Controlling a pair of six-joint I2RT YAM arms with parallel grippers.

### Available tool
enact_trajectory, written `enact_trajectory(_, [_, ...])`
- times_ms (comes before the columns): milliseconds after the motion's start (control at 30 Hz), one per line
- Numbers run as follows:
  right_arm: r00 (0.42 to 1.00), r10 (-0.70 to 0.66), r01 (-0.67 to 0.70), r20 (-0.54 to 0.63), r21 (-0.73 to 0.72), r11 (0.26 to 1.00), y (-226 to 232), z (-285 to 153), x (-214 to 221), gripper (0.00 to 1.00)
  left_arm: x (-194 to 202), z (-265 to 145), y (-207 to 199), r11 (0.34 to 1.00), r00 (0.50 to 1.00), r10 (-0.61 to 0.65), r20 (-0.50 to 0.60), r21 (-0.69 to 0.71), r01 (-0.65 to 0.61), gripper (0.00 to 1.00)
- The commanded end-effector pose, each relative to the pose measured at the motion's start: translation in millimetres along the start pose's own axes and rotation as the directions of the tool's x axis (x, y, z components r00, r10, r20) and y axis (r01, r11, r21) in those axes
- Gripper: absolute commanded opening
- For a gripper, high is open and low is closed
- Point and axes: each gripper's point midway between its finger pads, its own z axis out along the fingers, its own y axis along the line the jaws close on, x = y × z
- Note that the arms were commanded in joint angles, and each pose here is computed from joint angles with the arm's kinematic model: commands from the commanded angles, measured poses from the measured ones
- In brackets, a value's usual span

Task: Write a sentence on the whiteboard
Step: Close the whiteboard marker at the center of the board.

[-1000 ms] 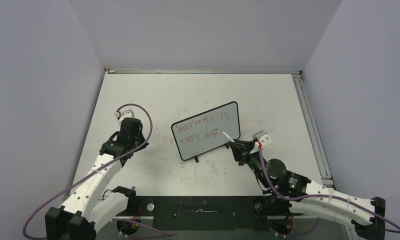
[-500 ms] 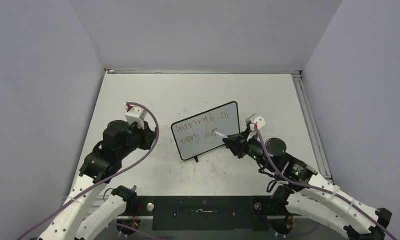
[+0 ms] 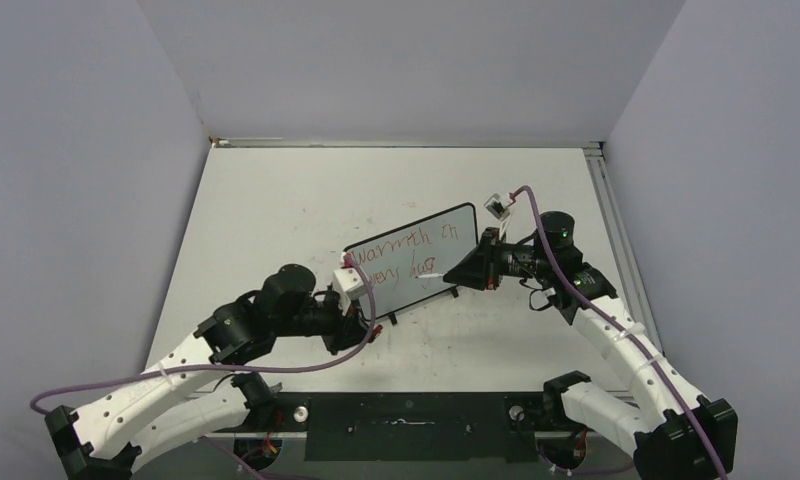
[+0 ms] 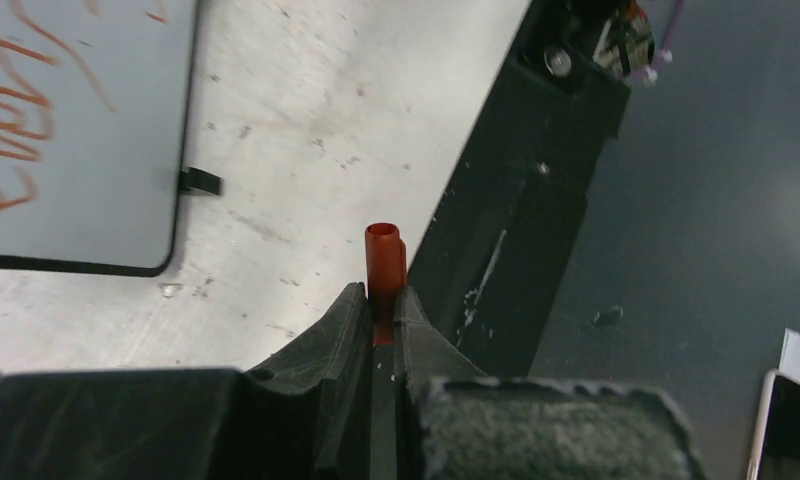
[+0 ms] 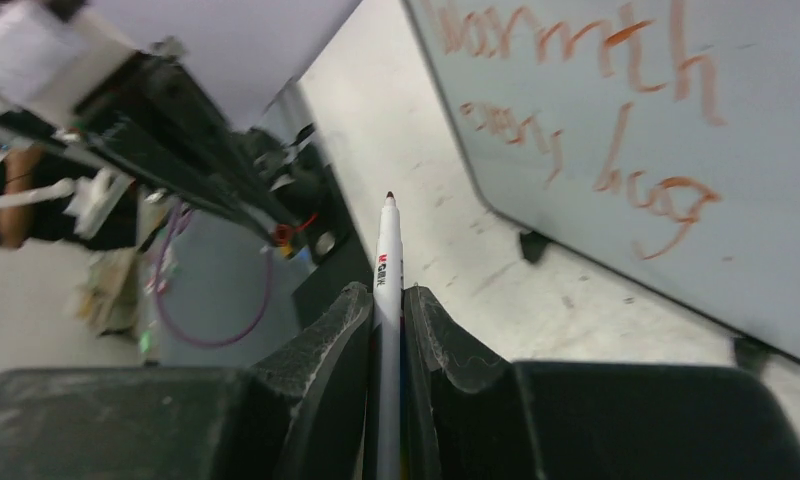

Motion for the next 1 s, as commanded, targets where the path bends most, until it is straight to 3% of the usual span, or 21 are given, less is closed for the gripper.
enact_trajectory(0, [0.996, -0.037, 0.010, -0.083, -0.294, 0.956, 62.8, -15.6, 1.6, 0.05, 6.8, 17.3, -28.0, 0.988, 0.997, 0.074, -0.011, 0.140, -0.072, 0.00])
enact_trajectory(333, [0.959, -0.020, -0.071, -0.281, -0.308, 0.949, 68.2, 3.9, 51.5, 0.05, 20.6, 33.3, -41.1, 0.971, 0.993, 0.117, -0.026, 0.211, -0.109, 0.00])
enact_trajectory(967, [0.931, -0.012, -0.111, -0.365, -0.315, 0.943, 68.3, 14.3, 78.5, 0.05, 23.6, 32.9, -44.8, 0.964, 0.991, 0.131, -0.030, 0.238, -0.120, 0.00])
